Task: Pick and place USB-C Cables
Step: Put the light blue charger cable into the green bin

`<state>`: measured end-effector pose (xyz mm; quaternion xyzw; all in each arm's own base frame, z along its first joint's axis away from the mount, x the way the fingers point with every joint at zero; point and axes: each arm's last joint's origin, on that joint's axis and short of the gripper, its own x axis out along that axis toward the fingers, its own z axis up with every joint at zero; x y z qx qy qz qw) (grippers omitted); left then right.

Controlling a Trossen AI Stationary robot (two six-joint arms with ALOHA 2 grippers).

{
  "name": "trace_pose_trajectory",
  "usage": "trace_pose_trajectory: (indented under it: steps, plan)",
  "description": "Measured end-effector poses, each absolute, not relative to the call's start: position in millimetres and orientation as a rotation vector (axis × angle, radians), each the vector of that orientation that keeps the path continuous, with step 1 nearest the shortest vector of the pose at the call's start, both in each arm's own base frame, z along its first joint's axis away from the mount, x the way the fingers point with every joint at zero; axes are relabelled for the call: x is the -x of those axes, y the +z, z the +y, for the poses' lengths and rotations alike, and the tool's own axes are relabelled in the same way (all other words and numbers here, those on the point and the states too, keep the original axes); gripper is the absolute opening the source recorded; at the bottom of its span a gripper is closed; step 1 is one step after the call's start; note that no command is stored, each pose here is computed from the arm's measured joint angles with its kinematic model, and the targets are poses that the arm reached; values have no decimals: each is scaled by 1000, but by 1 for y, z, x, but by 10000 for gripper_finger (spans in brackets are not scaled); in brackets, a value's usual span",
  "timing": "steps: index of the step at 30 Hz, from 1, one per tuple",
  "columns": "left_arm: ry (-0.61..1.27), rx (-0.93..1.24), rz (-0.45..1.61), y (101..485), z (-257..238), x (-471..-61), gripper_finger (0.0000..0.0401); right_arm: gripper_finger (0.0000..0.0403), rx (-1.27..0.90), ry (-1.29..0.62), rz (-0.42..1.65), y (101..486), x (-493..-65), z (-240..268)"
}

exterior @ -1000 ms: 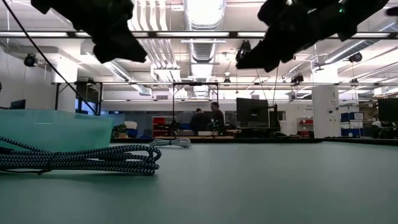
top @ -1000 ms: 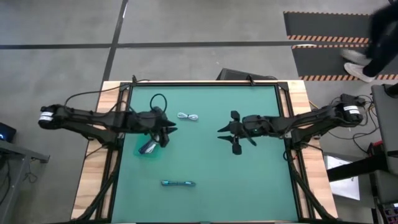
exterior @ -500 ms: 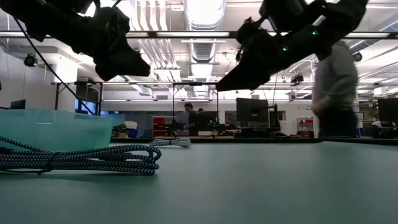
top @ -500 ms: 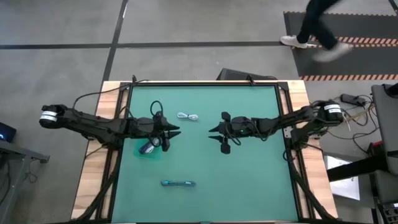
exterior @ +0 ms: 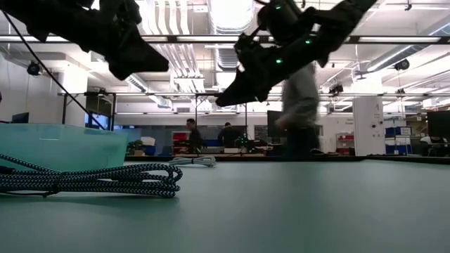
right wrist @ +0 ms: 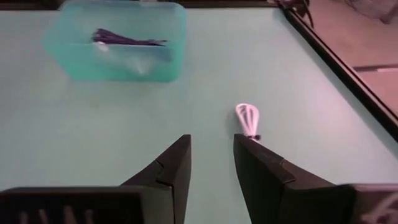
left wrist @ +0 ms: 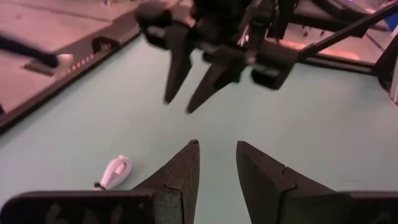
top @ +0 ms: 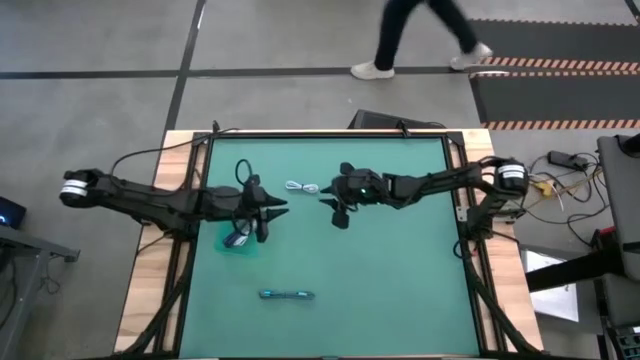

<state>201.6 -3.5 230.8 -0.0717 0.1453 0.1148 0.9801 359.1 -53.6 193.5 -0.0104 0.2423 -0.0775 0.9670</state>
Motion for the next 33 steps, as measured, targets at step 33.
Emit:
trace_pose_trajectory:
  steps: [33]
  plan:
    - [334, 97, 169, 238, 1, -172, 89, 219, -60, -233, 801, 131, -424, -140]
